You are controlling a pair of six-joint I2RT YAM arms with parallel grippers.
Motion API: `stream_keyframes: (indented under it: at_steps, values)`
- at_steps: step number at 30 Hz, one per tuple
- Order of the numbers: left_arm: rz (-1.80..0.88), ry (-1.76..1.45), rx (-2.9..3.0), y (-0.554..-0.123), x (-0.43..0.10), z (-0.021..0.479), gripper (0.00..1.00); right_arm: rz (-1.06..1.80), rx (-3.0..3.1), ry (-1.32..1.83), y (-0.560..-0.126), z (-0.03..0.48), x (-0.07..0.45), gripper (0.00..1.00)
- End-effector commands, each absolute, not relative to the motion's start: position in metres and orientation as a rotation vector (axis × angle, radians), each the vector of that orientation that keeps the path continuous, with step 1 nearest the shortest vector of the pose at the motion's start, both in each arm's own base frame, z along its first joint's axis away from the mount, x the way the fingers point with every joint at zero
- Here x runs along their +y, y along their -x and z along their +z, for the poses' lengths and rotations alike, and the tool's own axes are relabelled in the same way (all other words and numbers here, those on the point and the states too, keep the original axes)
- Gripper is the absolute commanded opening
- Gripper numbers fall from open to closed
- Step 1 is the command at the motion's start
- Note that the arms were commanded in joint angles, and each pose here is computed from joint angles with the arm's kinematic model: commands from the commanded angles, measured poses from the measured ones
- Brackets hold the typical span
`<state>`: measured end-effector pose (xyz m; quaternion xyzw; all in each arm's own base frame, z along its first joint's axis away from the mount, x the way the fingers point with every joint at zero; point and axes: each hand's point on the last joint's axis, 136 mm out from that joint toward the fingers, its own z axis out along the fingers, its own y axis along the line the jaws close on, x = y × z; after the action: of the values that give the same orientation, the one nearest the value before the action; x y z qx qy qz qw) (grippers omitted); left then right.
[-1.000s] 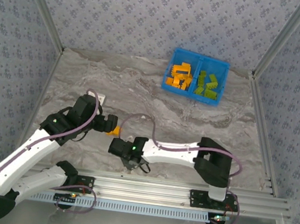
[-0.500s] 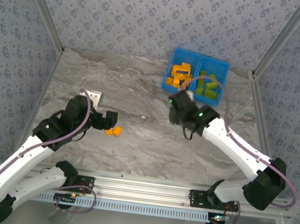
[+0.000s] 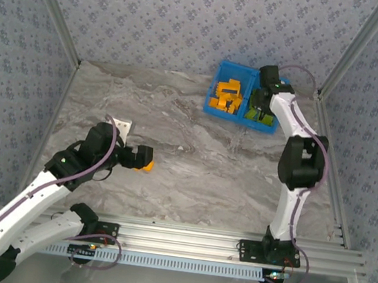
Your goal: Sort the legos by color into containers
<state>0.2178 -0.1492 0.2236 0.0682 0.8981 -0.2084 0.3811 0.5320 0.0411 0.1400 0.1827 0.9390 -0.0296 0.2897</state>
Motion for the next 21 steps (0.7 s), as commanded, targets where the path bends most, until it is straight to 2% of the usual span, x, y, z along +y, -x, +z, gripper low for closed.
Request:
stream_keyframes:
  at_steps: [1, 4, 9, 17, 21]
  values:
    - [-0.559, -0.127, 2.392, -0.207, -0.148, 0.204, 0.99, -0.084, 2.566, -0.538, -0.544, 0.121, 0.035, 0.35]
    - [-0.558, -0.092, 2.424, -0.201, -0.145, 0.191, 0.99, -0.048, 2.592, -0.522, -0.555, 0.11, 0.04, 0.4]
    - [-0.575, -0.031, 2.392, -0.2, -0.14, 0.185, 0.99, -0.059, 2.579, -0.518, -0.556, 0.123, 0.036, 0.53]
    - [-0.543, -0.02, 2.413, -0.211, -0.144, 0.182, 0.99, 0.01, 2.508, -0.464, -0.538, 0.168, 0.053, 0.54]
    - [-0.52, -0.025, 2.5, -0.219, -0.155, 0.171, 0.99, 0.045, 2.463, -0.412, -0.507, 0.188, 0.068, 0.55]
